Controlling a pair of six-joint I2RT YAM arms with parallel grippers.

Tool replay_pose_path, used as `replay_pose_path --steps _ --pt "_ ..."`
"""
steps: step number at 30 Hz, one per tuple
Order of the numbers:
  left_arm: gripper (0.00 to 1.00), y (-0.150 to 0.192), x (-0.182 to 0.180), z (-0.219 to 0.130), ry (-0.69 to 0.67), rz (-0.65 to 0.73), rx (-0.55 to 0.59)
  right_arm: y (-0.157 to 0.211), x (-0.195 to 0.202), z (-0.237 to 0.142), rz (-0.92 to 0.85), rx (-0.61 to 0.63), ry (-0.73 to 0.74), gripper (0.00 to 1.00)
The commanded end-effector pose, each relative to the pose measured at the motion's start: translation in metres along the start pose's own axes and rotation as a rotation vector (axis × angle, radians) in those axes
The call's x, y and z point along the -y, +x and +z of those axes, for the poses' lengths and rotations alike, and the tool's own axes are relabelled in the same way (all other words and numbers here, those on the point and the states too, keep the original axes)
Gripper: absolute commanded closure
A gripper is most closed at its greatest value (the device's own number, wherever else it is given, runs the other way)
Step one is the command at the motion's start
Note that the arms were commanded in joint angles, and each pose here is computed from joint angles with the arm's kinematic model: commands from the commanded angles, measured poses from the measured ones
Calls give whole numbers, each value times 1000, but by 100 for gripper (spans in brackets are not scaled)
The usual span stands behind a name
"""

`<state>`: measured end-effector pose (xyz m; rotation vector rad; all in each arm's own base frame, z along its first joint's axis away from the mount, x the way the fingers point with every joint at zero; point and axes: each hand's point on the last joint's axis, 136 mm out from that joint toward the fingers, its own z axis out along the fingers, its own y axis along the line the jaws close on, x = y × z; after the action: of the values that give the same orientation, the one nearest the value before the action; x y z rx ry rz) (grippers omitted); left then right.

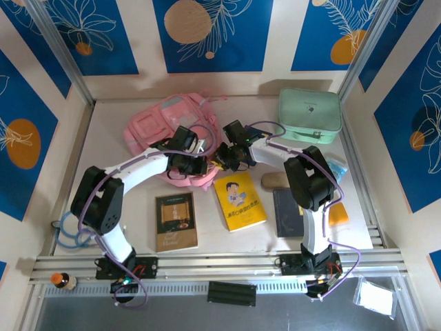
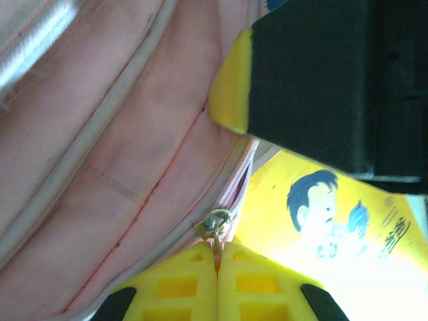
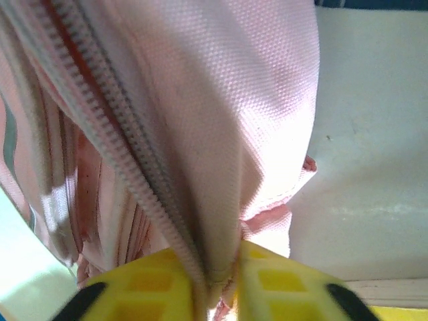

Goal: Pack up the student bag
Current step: Unzip the student bag at the center of the table.

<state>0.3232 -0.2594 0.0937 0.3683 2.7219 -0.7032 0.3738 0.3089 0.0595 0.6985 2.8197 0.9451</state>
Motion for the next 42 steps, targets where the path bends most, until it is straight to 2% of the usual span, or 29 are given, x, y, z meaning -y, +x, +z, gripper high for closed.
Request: replay_pose_path --steps 1,4,11,17,23,30,38,42 --pt "100 11 0 -25 -36 54 -45 -13 26 1 -5 66 115 88" --pt "100 24 -15 -34 -120 79 -94 -19 29 -2 -15 98 136 91" --pt "100 46 -49 -65 -287 119 -152 -29 28 -6 -31 126 133 93" --pt "100 48 -89 -79 -369 -14 -97 -31 20 -10 -68 138 116 93" --pt "100 54 -130 -77 -439 -132 -82 -29 12 -14 -99 138 90 93" --pt "100 38 -169 -79 -478 -260 -19 -25 0 -13 -172 118 60 93" --pt "100 27 -226 -90 -660 -321 -11 -23 -4 -11 -245 113 74 95" --pt "100 26 -246 -83 -685 -369 -13 -23 -4 -10 -265 114 80 95"
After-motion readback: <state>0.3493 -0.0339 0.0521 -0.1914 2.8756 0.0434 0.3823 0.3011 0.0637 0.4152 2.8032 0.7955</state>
